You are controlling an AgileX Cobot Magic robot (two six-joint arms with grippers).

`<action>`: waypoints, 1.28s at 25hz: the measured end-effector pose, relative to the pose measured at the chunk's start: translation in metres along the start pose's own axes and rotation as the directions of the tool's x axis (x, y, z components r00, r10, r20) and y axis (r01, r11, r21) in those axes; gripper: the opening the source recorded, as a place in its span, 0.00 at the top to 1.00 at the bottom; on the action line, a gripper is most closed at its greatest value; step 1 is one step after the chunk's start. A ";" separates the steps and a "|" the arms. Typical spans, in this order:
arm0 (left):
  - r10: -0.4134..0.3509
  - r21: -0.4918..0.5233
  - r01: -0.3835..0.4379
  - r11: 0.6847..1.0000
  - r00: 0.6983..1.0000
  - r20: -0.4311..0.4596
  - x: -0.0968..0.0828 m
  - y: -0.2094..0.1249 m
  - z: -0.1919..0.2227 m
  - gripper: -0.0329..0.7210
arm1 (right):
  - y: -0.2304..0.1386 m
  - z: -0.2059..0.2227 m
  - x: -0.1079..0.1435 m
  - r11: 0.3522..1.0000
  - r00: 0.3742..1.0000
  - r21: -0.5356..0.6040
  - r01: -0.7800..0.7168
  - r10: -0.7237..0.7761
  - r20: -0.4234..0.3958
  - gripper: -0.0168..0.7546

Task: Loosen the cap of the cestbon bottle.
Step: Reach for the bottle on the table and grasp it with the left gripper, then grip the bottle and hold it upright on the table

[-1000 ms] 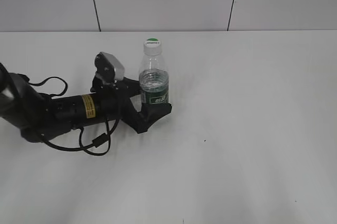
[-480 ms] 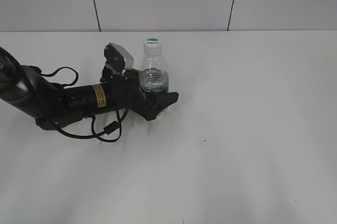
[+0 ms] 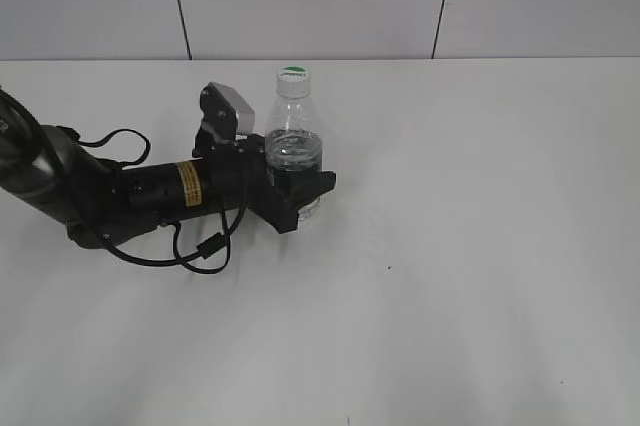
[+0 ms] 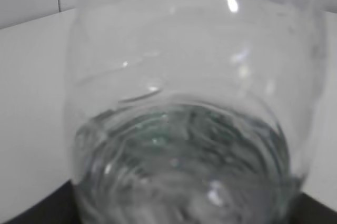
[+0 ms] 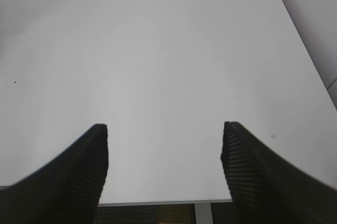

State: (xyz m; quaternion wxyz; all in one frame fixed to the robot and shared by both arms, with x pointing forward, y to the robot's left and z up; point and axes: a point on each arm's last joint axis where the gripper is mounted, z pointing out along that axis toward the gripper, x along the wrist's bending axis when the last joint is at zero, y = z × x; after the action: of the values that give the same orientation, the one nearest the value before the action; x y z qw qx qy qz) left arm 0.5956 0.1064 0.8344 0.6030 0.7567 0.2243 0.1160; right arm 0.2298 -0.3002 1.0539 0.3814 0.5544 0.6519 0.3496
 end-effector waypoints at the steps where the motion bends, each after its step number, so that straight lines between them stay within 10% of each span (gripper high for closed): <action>1: 0.000 -0.007 0.000 1.000 1.000 0.011 -0.001 -0.001 0.000 0.41 | 0.000 0.000 0.000 1.000 1.000 0.000 0.000 0.000 0.000 0.31; 32: 0.070 -0.059 -0.058 0.997 0.971 0.227 -0.040 0.003 0.014 0.41 | 0.000 0.000 0.000 1.000 1.000 -0.001 0.000 0.000 0.000 0.31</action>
State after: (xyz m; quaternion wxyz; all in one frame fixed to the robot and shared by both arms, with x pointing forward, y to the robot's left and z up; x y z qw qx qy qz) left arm 0.5672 0.0747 0.8373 0.6403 0.7559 0.1260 0.0531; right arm 0.2298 -0.3002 1.0540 0.3817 0.5543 0.6517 0.3499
